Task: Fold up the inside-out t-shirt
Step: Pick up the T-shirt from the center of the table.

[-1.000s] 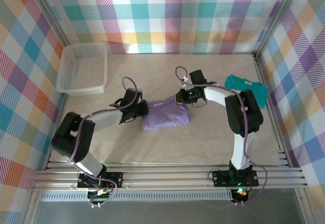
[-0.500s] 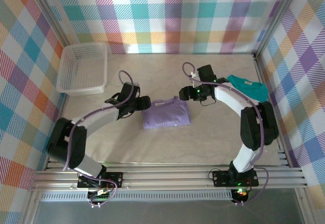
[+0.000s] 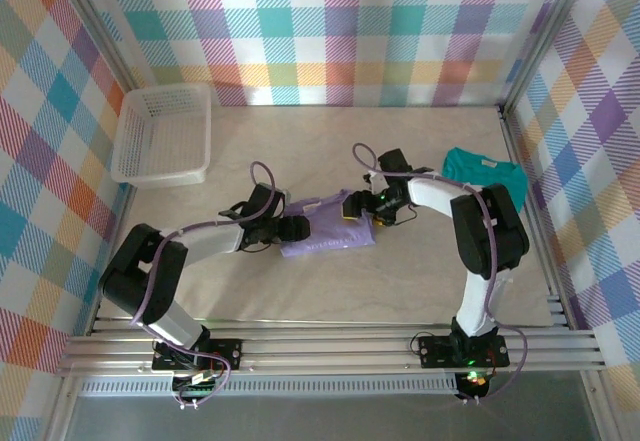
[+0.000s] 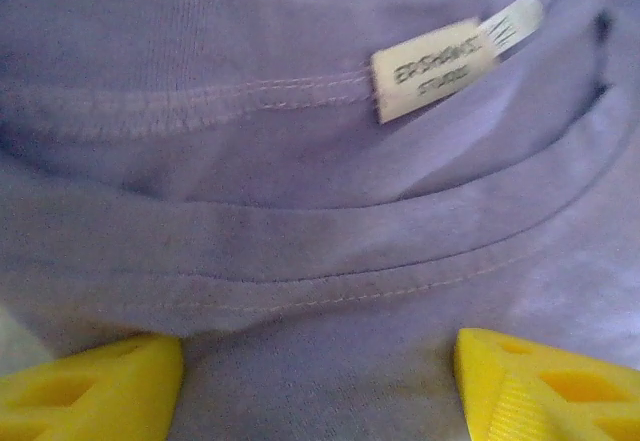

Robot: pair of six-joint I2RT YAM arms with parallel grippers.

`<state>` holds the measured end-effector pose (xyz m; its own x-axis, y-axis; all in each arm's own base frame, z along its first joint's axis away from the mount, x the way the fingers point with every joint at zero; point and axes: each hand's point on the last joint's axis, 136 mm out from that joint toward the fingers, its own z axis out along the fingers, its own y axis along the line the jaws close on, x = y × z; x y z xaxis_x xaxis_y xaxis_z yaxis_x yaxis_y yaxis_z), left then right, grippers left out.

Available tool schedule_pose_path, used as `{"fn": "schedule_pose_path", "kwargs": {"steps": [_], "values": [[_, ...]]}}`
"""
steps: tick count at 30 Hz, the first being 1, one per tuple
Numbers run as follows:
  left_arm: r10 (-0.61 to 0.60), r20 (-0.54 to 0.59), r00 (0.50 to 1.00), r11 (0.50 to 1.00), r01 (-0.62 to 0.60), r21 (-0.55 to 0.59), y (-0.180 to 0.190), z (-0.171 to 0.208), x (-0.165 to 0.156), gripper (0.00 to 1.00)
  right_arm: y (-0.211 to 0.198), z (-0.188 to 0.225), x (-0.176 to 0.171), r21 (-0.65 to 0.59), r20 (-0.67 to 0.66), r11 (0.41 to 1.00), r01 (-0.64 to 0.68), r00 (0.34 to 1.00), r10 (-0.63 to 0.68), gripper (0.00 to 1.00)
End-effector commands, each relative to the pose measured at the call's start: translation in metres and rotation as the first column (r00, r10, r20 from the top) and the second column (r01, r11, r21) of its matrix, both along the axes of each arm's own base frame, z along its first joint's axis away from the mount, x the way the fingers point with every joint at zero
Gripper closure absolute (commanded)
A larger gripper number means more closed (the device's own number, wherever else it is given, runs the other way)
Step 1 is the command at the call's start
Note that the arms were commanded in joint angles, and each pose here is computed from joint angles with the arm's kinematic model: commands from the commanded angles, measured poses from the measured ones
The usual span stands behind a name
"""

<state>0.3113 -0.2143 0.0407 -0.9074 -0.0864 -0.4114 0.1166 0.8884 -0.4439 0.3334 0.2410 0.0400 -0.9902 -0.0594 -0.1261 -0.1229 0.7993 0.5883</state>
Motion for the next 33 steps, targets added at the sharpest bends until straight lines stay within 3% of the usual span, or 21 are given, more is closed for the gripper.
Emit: {"fn": "schedule_pose_path", "kwargs": {"steps": [1, 7, 11, 16, 29, 33], "values": [[0.005, -0.052, 0.999, 1.000, -0.006, -0.024, -0.001, -0.021, -0.011, 0.29, 0.019, -0.010, -0.012, 0.046, -0.052, 0.999, -0.013, 0.999, 0.016, 0.19], [0.012, -0.061, 0.998, 0.999, -0.014, -0.030, 0.000, -0.027, -0.014, 0.29, 0.033, -0.010, -0.010, 0.088, -0.051, 0.996, -0.019, 0.998, 0.023, 0.33], [0.016, -0.048, 0.999, 0.999, -0.017, -0.029, 0.001, -0.020, -0.012, 0.29, 0.038, -0.007, -0.005, 0.120, -0.028, 0.992, -0.024, 0.999, 0.028, 0.53], [0.034, 0.001, 0.999, 0.999, -0.034, 0.020, 0.011, -0.001, -0.005, 0.29, 0.023, 0.003, 0.005, 0.064, 0.032, 0.997, -0.036, 0.999, 0.034, 0.74], [0.088, 0.140, 0.986, 0.986, -0.107, 0.128, 0.047, 0.063, 0.009, 0.27, -0.032, 0.038, 0.023, -0.148, 0.158, 0.987, -0.057, 0.984, 0.081, 0.96], [0.114, 0.167, 0.979, 0.978, -0.140, 0.151, 0.060, 0.083, 0.004, 0.27, -0.070, 0.067, 0.043, -0.297, 0.243, 0.953, -0.058, 0.961, 0.135, 1.00]]}}
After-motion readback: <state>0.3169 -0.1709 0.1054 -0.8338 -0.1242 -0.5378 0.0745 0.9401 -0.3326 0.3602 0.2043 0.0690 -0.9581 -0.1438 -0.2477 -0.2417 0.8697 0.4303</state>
